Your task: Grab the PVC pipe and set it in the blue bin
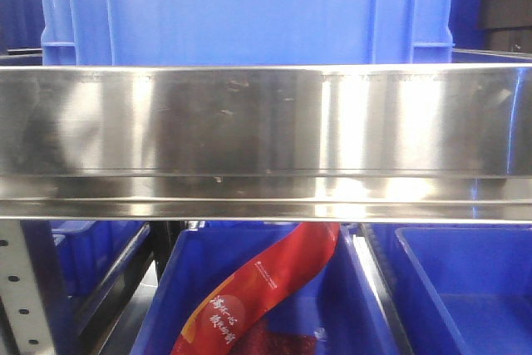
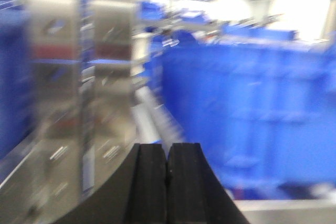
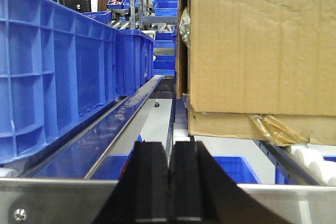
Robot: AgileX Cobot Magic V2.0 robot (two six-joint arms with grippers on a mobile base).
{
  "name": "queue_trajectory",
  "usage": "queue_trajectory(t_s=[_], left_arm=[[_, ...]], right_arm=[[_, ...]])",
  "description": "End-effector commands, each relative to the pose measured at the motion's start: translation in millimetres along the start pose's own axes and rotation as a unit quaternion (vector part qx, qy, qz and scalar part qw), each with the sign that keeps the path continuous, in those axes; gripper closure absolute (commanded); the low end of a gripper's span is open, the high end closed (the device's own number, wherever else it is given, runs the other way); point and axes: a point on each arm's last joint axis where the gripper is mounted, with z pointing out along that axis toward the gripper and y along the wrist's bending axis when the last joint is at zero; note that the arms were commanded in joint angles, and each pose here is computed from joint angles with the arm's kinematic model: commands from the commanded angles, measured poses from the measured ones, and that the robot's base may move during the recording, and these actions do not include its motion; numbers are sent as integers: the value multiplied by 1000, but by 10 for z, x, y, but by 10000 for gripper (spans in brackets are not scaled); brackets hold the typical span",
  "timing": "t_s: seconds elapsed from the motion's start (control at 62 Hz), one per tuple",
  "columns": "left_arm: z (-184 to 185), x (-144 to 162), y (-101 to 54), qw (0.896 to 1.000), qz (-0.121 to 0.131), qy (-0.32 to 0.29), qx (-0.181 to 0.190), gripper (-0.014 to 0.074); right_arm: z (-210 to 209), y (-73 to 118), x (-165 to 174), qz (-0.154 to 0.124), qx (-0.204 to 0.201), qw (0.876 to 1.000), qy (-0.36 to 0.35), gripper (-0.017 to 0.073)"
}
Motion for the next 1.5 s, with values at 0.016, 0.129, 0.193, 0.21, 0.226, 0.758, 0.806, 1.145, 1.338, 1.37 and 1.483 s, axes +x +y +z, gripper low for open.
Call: queue_trajectory(t_s=[0.016, 0.129, 0.193, 0.21, 0.226, 0.758, 0.806, 1.145, 1.338, 1.37, 1.483], left_arm=[[-32, 165, 50, 999, 5, 0, -35, 704], [-30, 294, 70, 999, 5, 16, -44, 704], [-29, 350, 74, 999, 5, 23, -45, 704], [-29, 355, 74, 999, 5, 23, -45, 704], [-31, 366, 75, 999, 5, 24, -45, 704], [-49, 346, 85, 998, 18, -1, -54, 704], [-49, 346, 85, 998, 18, -1, -54, 704], [-49, 346, 85, 998, 18, -1, -54, 704], [-49, 346, 85, 998, 18, -1, -54, 704], [-49, 346, 85, 998, 18, -1, -54, 704], [-49, 346, 85, 998, 18, -1, -54, 704]], right_arm=[[-3, -3, -18, -3, 2, 1000, -13, 727], [-3, -3, -18, -3, 2, 1000, -13, 727], [-3, -3, -18, -3, 2, 1000, -13, 727], [-3, -3, -18, -3, 2, 1000, -13, 727], [-3, -3, -18, -3, 2, 1000, -13, 727], [-3, -3, -18, -3, 2, 1000, -13, 727], [-3, -3, -18, -3, 2, 1000, -13, 727], [-3, -3, -18, -3, 2, 1000, -13, 727], [-3, -3, -18, -3, 2, 1000, -13, 727], [-3, -3, -18, -3, 2, 1000, -13, 727], [-3, -3, -18, -3, 2, 1000, -13, 727]])
